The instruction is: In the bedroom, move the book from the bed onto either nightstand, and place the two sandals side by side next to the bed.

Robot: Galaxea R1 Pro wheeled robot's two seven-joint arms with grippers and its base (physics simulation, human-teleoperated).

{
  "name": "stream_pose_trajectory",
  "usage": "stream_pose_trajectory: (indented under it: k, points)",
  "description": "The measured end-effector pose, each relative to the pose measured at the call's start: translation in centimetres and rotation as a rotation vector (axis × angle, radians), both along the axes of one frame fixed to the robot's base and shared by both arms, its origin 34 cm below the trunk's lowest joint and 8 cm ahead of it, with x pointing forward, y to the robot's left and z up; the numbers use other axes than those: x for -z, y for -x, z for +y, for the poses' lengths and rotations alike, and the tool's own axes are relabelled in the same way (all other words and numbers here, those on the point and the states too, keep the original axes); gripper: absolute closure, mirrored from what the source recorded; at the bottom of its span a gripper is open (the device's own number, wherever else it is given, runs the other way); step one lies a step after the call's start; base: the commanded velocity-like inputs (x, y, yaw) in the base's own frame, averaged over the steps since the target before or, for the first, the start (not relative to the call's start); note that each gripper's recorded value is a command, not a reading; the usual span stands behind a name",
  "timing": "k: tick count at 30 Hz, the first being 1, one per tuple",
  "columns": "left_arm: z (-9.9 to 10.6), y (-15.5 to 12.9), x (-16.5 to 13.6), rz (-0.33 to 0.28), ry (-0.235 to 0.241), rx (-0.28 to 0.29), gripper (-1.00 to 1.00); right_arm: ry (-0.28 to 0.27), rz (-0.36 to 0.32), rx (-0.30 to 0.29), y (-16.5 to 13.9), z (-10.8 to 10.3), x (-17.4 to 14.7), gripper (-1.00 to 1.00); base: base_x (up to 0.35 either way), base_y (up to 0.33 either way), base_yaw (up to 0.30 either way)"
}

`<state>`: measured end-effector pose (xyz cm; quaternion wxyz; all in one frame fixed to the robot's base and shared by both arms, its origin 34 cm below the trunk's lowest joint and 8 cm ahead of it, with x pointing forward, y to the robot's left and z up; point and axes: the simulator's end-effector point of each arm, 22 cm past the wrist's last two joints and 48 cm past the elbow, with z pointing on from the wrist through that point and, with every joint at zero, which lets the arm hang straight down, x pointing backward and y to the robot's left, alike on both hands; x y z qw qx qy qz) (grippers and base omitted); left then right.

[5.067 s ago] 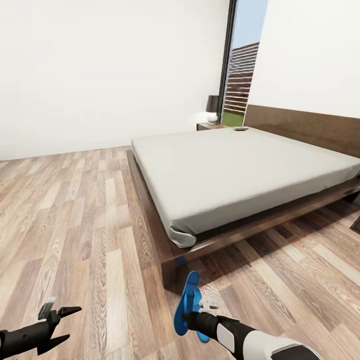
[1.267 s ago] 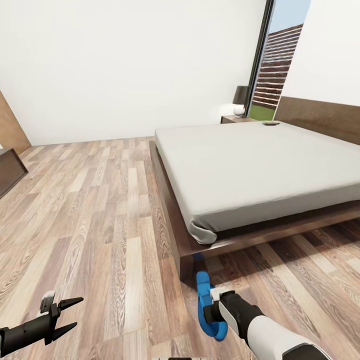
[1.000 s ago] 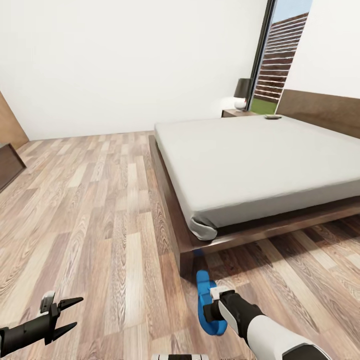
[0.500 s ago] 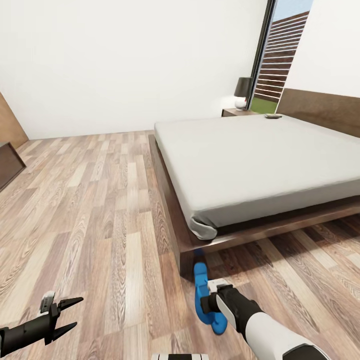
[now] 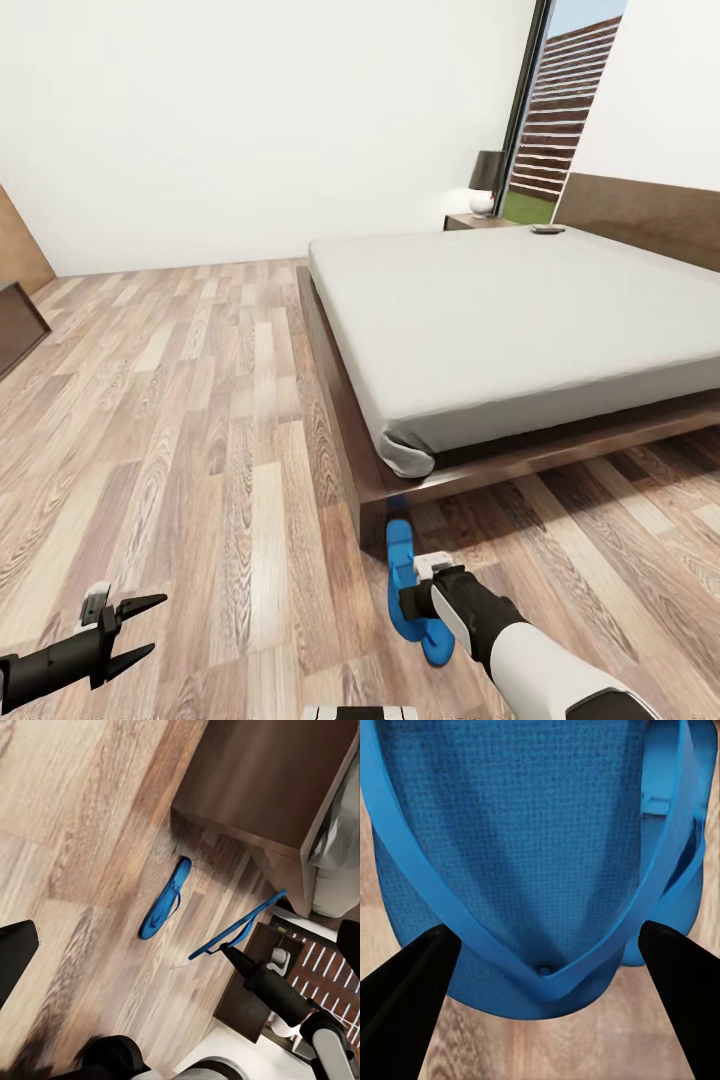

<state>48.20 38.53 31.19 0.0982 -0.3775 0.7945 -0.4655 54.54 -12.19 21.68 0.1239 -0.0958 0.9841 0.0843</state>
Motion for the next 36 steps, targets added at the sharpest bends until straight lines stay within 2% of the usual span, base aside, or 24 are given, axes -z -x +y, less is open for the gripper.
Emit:
stream_pose_trajectory:
  k: [25,36]
  points:
    - [0.0,2.2,4.2,0.102,0.000,0.001,-1.00,-0.007,0.082,-0.001,2.3,0.4,4.3,1.00,0.000,0.000,0.000]
    - [0.0,3.3,6.0,0.147,0.000,0.001,-1.00,-0.020,0.077,0.000,1.7,1.0,5.3,1.00,0.000,0.000,0.000]
